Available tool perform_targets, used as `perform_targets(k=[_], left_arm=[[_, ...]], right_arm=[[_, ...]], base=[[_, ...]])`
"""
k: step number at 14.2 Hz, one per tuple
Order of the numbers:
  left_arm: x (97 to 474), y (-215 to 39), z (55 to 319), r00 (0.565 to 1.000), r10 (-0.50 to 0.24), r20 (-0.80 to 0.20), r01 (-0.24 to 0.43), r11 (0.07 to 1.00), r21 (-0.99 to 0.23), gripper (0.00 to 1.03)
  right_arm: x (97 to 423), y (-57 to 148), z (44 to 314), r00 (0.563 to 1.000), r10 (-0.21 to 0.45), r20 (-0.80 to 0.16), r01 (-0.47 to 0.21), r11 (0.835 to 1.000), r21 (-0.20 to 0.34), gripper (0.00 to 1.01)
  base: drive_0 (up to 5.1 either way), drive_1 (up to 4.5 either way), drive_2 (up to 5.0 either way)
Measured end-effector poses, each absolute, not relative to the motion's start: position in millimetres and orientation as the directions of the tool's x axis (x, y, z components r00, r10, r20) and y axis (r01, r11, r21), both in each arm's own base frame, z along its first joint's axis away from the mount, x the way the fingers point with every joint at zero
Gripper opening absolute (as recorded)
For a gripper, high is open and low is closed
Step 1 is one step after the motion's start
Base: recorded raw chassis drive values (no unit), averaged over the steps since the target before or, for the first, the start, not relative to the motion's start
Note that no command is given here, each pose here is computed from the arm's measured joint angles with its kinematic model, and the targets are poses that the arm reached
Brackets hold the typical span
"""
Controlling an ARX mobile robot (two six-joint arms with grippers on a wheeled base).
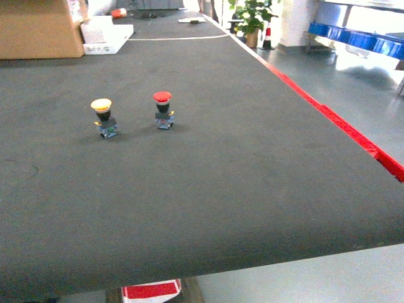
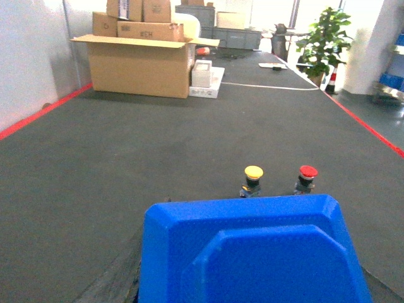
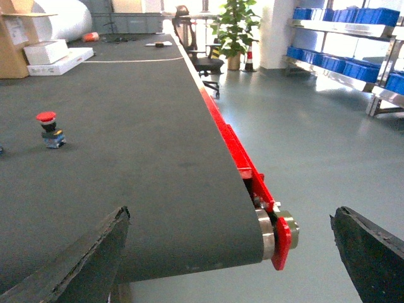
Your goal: Pick blue part to blue bin on bottom shelf
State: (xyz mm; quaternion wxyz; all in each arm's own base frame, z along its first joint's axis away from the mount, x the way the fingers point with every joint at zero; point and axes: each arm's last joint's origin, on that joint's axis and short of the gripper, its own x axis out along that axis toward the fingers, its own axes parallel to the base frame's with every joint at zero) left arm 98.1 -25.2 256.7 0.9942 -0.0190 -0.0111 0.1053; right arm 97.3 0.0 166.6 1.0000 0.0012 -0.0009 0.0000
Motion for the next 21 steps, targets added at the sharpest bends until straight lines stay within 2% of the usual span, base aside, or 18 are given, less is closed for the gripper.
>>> perform_targets(k=[21], left_arm=[[98.2,-25.3,256.7,0.978,0.21,0.018,-0.209,0.977,-0.04,0.44]], right_arm=[[97.3,0.0,166.6,1.0,0.0,0.002,0.0,1.0,0.002,0.98]], base=[[-1.6,-1.56,-1.6]])
